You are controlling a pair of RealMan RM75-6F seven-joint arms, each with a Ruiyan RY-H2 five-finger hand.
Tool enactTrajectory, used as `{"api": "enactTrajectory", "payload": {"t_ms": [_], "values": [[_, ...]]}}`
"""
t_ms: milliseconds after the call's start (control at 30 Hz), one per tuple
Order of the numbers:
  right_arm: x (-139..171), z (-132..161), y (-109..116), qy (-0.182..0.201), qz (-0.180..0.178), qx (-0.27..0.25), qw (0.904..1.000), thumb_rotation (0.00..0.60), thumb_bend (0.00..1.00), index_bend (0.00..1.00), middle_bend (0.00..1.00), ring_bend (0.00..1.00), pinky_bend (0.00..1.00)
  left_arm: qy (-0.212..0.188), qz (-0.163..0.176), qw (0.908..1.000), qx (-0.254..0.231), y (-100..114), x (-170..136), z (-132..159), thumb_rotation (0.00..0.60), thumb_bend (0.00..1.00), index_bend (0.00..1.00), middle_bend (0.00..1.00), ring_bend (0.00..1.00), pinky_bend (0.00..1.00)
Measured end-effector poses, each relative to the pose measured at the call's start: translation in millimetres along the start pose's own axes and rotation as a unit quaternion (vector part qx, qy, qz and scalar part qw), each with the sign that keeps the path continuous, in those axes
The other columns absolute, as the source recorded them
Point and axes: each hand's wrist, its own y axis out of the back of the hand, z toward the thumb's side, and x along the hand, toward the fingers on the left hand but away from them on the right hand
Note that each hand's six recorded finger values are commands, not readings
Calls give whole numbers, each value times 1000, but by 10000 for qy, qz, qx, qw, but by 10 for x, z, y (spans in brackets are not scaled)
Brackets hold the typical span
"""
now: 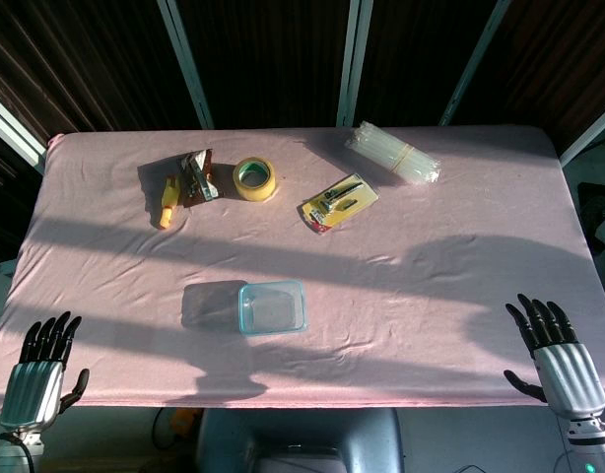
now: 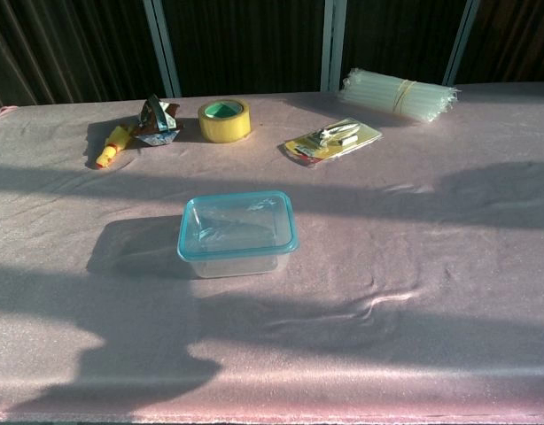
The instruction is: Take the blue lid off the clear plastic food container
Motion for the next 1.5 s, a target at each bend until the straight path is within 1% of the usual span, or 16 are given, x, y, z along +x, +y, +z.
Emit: {"api": "enactTrajectory", "payload": {"t_ms": [100, 167, 267, 300, 400, 433, 533, 600, 633, 700, 800, 867, 1000, 1233, 1500], "values": [[-4, 7, -2, 11, 15, -7, 10000, 600, 265, 0, 0, 0, 0, -160, -32, 9998, -58, -35, 36, 72, 600, 322, 0, 0, 0, 0], [-1, 7, -5, 12, 21, 9, 10000, 600, 265, 0, 0, 0, 0, -367, -62, 9991, -204, -62, 83, 163, 600, 310, 0, 0, 0, 0], [5, 8, -17, 12, 46, 26, 10000, 600, 265, 0, 0, 0, 0, -891, -151, 9943, -568, -100, 205, 394, 600, 289, 0, 0, 0, 0], [3, 12, -21, 19, 56, 26, 10000, 600, 265, 0, 0, 0, 0, -1151, -222, 9903, -752, -121, 274, 520, 600, 284, 0, 0, 0, 0], [-9, 41, -28, 75, 73, 10, 9999, 600, 265, 0, 0, 0, 0, -1710, -457, 9781, -1096, -183, 445, 836, 600, 282, 0, 0, 0, 0], [-12, 53, -32, 99, 83, 8, 9999, 600, 265, 0, 0, 0, 0, -1921, -577, 9723, -1201, -216, 518, 983, 600, 283, 0, 0, 0, 0], [-14, 86, -57, 181, 164, -2, 9997, 600, 265, 0, 0, 0, 0, -2380, -854, 9579, -1357, -306, 688, 1375, 600, 287, 0, 0, 0, 0], [-12, 94, -67, 219, 223, -23, 9995, 600, 265, 0, 0, 0, 0, -2616, -989, 9502, -1376, -377, 776, 1647, 600, 286, 0, 0, 0, 0], [-13, 93, -65, 227, 234, -26, 9995, 600, 266, 0, 0, 0, 0, -2677, -1029, 9483, -1359, -404, 807, 1741, 600, 285, 0, 0, 0, 0], [-14, 91, -63, 236, 245, -34, 9994, 600, 265, 0, 0, 0, 0, -2752, -1080, 9465, -1293, -451, 866, 1900, 600, 283, 0, 0, 0, 0], [-10, 88, -61, 252, 269, -63, 9993, 600, 265, 0, 0, 0, 0, -2808, -1055, 9478, -1084, -509, 969, 2117, 600, 284, 0, 0, 0, 0], [-5, 88, -59, 270, 288, -82, 9992, 600, 265, 0, 0, 0, 0, -2793, -1065, 9491, -992, -549, 1024, 2219, 600, 283, 0, 0, 0, 0], [12, 79, -45, 300, 310, -132, 9990, 600, 265, 0, 0, 0, 0, -2698, -1192, 9511, -918, -646, 1161, 2395, 600, 282, 0, 0, 0, 0], [16, 47, -19, 280, 294, -183, 9990, 600, 265, 0, 0, 0, 0, -2513, -1406, 9531, -927, -715, 1357, 2501, 600, 281, 0, 0, 0, 0], [4, 45, -33, 276, 333, -168, 9989, 600, 265, 0, 0, 0, 0, -2335, -1594, 9545, -951, -744, 1490, 2477, 600, 279, 0, 0, 0, 0]]}}
